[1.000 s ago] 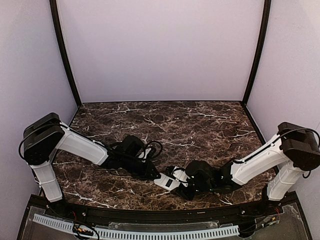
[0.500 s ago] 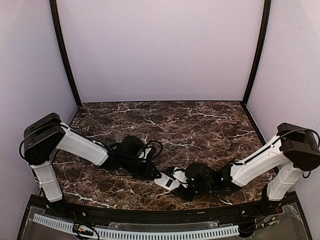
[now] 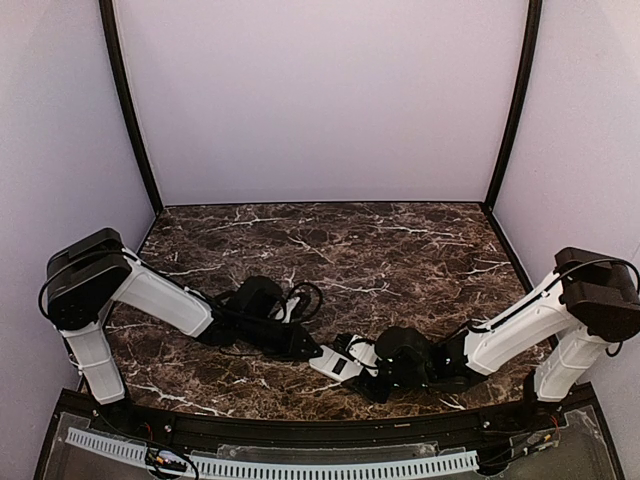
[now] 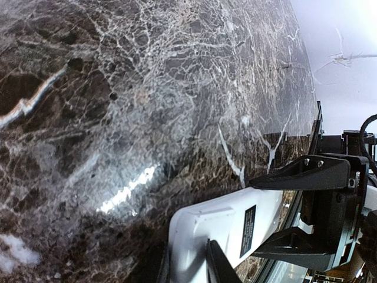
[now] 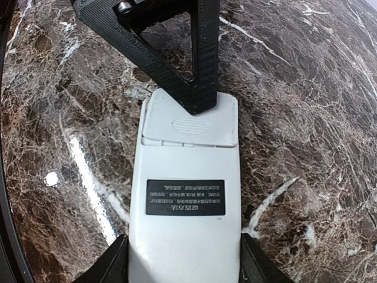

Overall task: Load the batteries into the remote control
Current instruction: Press the battery cover on the remote control.

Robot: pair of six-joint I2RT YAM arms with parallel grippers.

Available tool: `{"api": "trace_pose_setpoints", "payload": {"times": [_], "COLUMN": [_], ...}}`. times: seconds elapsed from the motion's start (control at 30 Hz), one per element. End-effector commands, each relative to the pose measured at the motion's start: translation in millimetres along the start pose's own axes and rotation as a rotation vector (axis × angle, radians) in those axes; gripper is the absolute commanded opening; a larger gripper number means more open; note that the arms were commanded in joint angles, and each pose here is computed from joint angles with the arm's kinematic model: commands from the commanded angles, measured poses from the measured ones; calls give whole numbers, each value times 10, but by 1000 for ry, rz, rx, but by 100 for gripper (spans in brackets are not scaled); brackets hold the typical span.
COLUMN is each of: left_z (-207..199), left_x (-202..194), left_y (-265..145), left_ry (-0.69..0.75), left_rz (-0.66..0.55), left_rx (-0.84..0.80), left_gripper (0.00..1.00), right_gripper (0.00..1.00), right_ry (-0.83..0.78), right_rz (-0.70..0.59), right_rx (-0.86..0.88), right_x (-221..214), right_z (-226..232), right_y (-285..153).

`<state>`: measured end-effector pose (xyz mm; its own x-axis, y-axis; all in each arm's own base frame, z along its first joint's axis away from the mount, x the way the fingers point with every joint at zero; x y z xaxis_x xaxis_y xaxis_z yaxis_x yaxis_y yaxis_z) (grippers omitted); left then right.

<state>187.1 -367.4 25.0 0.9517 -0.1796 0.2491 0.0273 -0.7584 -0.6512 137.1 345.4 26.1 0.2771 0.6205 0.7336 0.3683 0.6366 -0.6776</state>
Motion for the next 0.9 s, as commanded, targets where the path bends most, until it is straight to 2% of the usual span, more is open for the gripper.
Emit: {"api": "trace_pose_setpoints", "payload": {"times": [0.0, 0.4, 0.6, 0.87], "left_z": [338, 246, 237, 278], "left_x": [-1017, -958, -975, -1002], "left_y": [59, -27, -34, 22], "left_ry": [-79, -105, -118, -112], "left_rz": [339, 336, 341, 329], "left_rx": [100, 79, 71, 38], "left_gripper": [21, 21, 21, 20], "right_gripper": [0, 0, 0, 0], "right_ry": [-7, -77, -80, -112], "right_rz": [-77, -24, -44, -123], "right_rx": [-112, -117, -117, 21], "right_x": [194, 152, 180, 261], "right_z": [-229, -144, -129, 95], "right_y": [-8, 75, 55, -69]}}
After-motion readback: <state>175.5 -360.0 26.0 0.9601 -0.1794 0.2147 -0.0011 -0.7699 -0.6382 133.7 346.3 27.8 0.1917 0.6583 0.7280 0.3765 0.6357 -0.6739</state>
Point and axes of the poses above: each gripper's point midway between its finger pads, its own y axis out along the fingers, its own z axis along the line the jaws close on, x = y × z, the point moved 1 cm from there along -y, back along the fingers, and after that the axes turned 1 degree about -y, right-handed, at the moved point
